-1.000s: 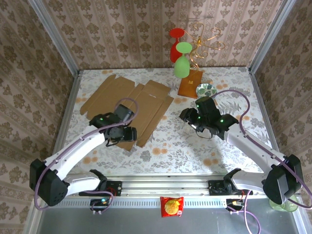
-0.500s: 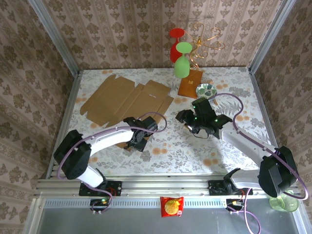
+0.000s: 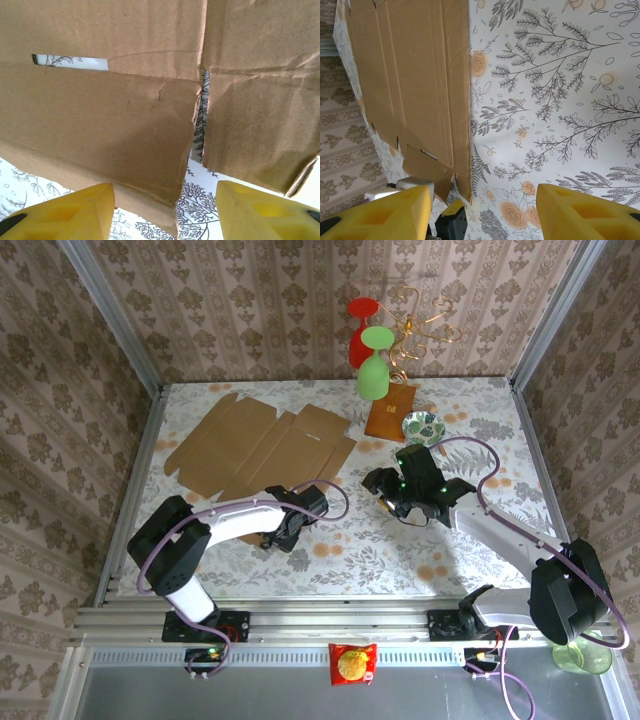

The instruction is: Fold the paper box

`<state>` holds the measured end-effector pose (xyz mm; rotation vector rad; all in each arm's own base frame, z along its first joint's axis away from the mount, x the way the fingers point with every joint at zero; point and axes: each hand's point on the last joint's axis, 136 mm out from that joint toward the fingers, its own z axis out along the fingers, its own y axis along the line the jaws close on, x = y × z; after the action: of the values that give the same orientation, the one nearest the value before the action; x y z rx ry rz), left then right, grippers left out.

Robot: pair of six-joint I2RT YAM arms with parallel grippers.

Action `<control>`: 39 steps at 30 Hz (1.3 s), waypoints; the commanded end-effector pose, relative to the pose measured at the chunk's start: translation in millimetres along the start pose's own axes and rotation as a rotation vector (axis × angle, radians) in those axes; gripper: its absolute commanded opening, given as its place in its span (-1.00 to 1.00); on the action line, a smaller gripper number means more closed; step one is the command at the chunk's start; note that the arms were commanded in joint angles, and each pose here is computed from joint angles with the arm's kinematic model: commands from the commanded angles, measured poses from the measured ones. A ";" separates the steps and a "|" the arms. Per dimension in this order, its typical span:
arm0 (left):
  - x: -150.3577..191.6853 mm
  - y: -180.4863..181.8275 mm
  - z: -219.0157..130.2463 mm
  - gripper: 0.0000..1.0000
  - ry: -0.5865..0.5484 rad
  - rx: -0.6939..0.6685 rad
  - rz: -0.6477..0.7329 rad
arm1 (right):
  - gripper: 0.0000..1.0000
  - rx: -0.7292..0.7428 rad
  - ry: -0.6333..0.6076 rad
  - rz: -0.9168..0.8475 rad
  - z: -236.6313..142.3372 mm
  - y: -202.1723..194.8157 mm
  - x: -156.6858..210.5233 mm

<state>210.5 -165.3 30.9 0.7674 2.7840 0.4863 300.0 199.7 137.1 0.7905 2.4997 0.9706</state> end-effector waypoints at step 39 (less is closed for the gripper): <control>-18.2 9.3 -63.4 -1.00 -0.190 0.153 -0.053 | 0.33 -0.259 0.080 0.182 98.5 84.7 -0.8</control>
<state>212.1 -182.2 86.5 0.7195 2.6752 0.2077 374.1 292.7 124.2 0.8991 2.3667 1.3514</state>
